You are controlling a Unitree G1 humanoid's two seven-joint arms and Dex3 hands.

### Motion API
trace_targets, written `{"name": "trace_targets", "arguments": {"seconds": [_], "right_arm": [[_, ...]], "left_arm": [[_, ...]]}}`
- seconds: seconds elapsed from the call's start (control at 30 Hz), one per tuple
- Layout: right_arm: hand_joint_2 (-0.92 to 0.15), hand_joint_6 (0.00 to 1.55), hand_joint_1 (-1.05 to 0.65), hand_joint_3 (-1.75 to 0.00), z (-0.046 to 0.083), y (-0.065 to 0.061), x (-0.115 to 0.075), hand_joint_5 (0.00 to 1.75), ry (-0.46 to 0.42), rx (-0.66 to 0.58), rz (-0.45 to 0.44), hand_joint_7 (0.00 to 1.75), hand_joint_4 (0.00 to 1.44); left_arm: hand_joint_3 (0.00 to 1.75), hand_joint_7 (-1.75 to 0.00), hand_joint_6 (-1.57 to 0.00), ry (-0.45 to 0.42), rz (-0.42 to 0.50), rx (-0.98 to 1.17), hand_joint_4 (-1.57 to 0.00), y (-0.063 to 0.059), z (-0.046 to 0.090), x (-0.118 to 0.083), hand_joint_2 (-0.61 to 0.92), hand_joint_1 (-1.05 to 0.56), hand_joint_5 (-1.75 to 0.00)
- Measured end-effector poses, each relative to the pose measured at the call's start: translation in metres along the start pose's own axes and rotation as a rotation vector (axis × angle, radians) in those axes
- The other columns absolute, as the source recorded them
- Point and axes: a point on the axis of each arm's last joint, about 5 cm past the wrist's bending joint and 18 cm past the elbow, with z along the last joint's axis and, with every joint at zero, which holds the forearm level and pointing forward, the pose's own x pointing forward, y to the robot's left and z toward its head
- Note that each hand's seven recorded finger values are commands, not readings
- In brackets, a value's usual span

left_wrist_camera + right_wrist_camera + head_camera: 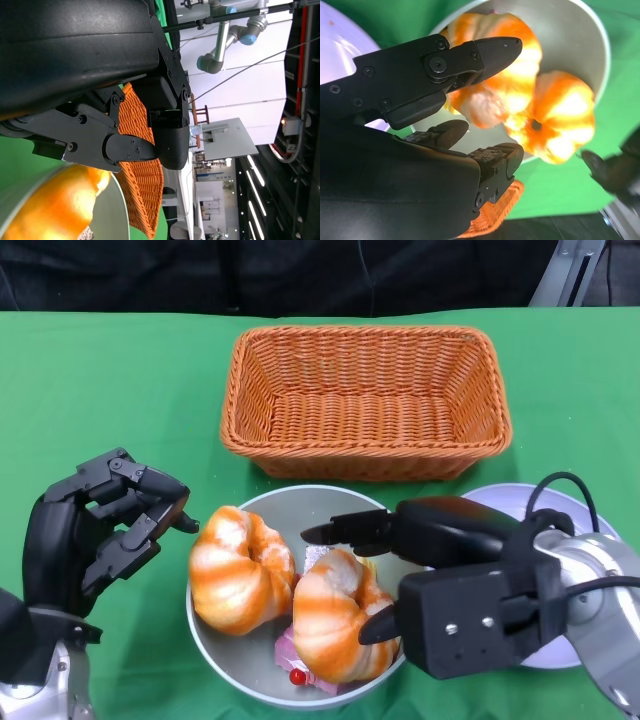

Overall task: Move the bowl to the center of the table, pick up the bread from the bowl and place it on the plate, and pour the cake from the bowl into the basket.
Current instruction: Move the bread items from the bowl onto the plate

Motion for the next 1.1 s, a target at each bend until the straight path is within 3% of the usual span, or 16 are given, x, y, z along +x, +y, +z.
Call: {"name": "trace_targets", "arguments": {"seconds": [0.27,0.47,0.77,1.1], "right_arm": [[-0.92,0.25,-0.93,-0.22,0.004,0.000,0.008,0.00,0.095,-0.093,0.063,0.00,0.37],[-0.92,0.26,-0.93,-0.21,0.007,0.004,0.014,0.00,0.111,-0.111,0.082,0.00,0.34],[-0.92,0.26,-0.95,-0.22,0.008,0.009,0.024,0.01,0.121,-0.123,0.093,0.00,0.36],[-0.92,0.33,-0.86,-0.14,0.009,0.015,0.031,0.07,0.116,-0.108,0.077,0.02,0.55]], "left_arm": [[0.35,-0.99,-0.95,-0.031,0.011,-0.012,-0.83,-0.003,0.005,0.001,0.90,-0.11,-1.33],[0.58,-1.09,-0.91,-0.050,0.009,-0.010,-0.83,-0.004,0.008,0.001,0.77,-0.12,-1.37],[0.58,-1.00,-0.93,-0.061,0.013,-0.019,-0.82,-0.006,0.010,0.003,0.78,-0.12,-1.34],[0.59,-1.04,-0.91,-0.057,0.037,-0.023,-0.80,-0.009,0.009,0.000,0.78,-0.12,-1.36]]}}
